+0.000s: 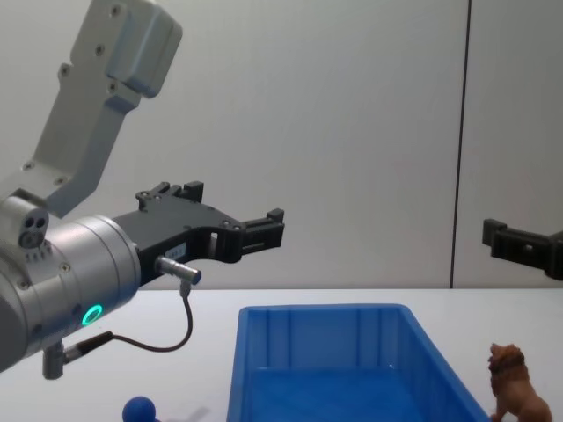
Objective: Pick up the two dolls from the table and place them into the box.
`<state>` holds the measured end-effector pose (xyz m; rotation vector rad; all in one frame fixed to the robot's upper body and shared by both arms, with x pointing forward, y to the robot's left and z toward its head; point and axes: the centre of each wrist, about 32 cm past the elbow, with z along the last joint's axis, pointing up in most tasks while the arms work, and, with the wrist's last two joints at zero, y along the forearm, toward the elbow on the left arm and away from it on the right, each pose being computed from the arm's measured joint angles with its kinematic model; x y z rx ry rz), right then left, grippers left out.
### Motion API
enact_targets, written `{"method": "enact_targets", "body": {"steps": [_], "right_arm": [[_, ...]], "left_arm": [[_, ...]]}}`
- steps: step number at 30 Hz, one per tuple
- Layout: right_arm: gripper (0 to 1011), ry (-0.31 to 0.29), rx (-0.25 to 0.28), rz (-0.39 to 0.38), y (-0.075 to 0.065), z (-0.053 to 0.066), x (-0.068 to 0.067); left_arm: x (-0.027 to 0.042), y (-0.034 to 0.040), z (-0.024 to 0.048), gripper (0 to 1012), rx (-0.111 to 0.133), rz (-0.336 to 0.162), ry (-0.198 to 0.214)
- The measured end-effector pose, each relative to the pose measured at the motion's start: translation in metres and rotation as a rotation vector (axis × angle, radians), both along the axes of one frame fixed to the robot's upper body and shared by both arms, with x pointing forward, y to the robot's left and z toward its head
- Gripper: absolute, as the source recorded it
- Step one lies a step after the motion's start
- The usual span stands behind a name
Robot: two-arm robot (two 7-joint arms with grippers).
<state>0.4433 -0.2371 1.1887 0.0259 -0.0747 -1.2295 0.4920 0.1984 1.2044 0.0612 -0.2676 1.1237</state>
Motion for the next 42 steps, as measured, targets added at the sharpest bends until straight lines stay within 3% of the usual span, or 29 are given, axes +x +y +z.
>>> {"method": "enact_targets", "body": {"steps": [42], "right_arm": [[1001, 0.0, 0.0, 0.0, -0.0001, 0.0001, 0.0001]], "left_arm": [[0.0, 0.0, 0.0, 1001, 0.0, 0.0, 0.0]]}}
